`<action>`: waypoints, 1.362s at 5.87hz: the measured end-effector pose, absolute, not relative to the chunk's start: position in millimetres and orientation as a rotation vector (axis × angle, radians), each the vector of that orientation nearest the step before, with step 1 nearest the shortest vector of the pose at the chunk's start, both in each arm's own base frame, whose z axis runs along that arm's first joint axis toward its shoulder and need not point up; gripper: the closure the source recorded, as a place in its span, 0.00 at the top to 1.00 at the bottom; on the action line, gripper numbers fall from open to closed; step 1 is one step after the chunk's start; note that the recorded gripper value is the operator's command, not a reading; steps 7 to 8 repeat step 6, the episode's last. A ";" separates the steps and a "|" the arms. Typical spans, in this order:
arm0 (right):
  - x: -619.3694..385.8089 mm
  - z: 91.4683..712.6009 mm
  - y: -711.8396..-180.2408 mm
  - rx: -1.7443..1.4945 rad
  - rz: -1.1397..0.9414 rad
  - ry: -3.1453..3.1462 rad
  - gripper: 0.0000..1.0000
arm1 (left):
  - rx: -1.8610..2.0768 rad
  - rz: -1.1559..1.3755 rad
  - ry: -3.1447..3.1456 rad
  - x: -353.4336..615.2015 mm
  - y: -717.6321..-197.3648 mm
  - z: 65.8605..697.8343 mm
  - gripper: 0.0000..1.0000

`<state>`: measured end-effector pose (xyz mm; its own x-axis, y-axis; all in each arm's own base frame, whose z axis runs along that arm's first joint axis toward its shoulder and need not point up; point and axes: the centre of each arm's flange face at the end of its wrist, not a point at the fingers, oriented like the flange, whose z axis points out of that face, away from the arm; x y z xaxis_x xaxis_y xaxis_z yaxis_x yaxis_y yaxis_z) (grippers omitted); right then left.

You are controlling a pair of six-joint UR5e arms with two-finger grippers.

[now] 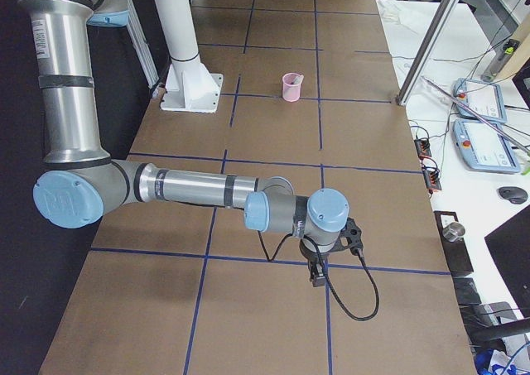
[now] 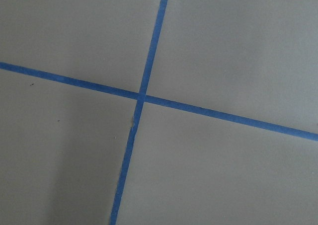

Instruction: Collect pens into pen holder

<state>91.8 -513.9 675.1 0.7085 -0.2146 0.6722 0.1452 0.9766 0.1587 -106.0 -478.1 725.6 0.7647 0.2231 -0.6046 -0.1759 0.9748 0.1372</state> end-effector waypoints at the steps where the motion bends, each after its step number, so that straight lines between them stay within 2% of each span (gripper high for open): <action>1: 92.3 674.5 -512.7 0.097 -0.199 -0.758 1.00 | 0.071 0.216 0.666 -105.5 -474.8 726.6 1.00; 8: 97.1 665.9 -513.4 0.114 -0.199 -0.757 1.00 | 0.072 0.216 0.671 -104.6 -474.5 725.3 1.00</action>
